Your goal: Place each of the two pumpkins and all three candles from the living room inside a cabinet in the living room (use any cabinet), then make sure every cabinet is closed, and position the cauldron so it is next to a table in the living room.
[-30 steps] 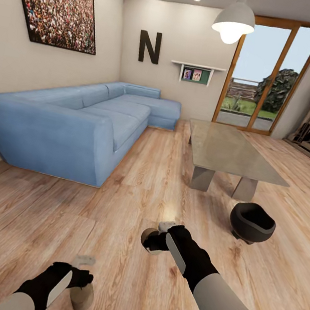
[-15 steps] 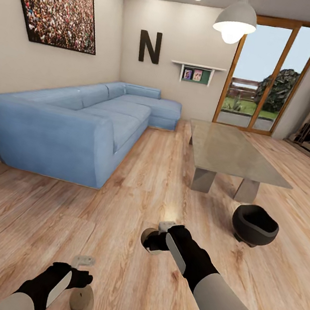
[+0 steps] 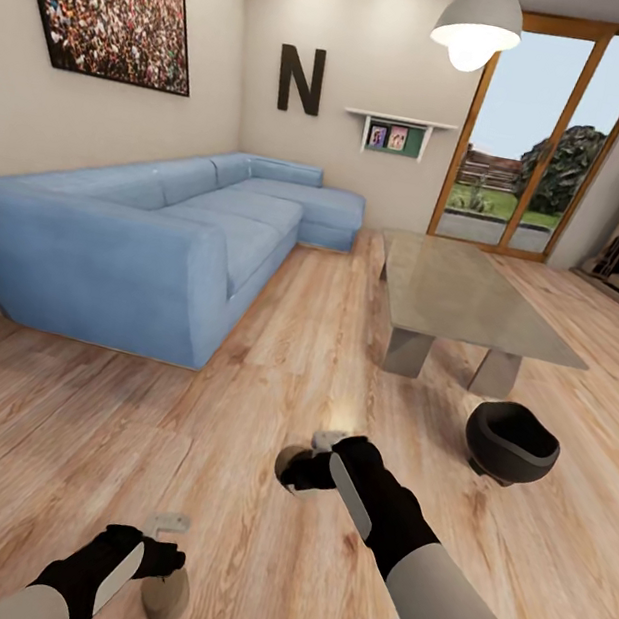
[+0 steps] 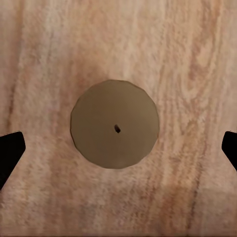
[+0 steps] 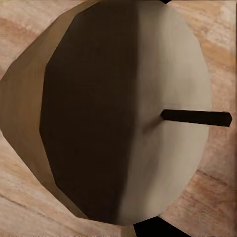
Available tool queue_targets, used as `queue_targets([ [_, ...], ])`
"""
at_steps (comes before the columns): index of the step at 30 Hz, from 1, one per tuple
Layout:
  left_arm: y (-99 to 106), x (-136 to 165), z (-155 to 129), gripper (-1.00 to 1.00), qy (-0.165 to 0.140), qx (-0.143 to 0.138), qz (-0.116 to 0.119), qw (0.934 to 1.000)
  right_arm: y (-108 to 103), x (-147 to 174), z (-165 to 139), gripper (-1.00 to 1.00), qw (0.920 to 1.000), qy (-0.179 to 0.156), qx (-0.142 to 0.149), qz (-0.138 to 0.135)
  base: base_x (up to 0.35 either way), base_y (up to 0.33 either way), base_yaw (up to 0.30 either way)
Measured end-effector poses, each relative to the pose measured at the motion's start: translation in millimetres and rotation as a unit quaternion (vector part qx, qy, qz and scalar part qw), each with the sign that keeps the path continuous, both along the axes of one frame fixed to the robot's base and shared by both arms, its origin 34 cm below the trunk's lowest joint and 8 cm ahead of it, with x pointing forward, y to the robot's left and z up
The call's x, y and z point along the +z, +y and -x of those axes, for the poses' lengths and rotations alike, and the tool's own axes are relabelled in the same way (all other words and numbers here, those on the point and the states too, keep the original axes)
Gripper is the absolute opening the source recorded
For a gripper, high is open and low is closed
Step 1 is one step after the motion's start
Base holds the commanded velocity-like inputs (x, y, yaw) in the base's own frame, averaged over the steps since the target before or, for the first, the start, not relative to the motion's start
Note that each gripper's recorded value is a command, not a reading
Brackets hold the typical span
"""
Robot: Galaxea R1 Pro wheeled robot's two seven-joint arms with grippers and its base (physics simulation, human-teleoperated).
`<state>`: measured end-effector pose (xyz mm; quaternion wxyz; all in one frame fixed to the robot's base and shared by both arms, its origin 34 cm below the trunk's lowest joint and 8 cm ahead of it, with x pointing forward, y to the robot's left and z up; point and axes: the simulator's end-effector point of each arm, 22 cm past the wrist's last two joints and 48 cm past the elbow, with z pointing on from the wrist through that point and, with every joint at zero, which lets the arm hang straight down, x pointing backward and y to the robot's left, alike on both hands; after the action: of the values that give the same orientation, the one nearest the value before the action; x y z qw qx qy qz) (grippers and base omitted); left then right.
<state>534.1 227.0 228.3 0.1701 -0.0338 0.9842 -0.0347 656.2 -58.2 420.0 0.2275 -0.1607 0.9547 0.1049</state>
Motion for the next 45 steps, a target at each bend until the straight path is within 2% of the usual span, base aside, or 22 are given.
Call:
queue_targets([
  [18, 0.6, -34.2, 20.7, 1.00, 0.036, 0.000, -0.003, 0.9994, 2.4, -39.8, 8.8, -1.00, 0.9992, 0.040, 0.004, 0.000, 0.000, 0.000, 0.000],
  [45, 1.3, -34.0, 19.8, 1.00, 0.034, -0.001, -0.006, 0.9994, 2.3, -39.8, 8.8, -1.00, 0.9992, 0.040, 0.004, 0.000, 0.039, 0.000, 0.000],
])
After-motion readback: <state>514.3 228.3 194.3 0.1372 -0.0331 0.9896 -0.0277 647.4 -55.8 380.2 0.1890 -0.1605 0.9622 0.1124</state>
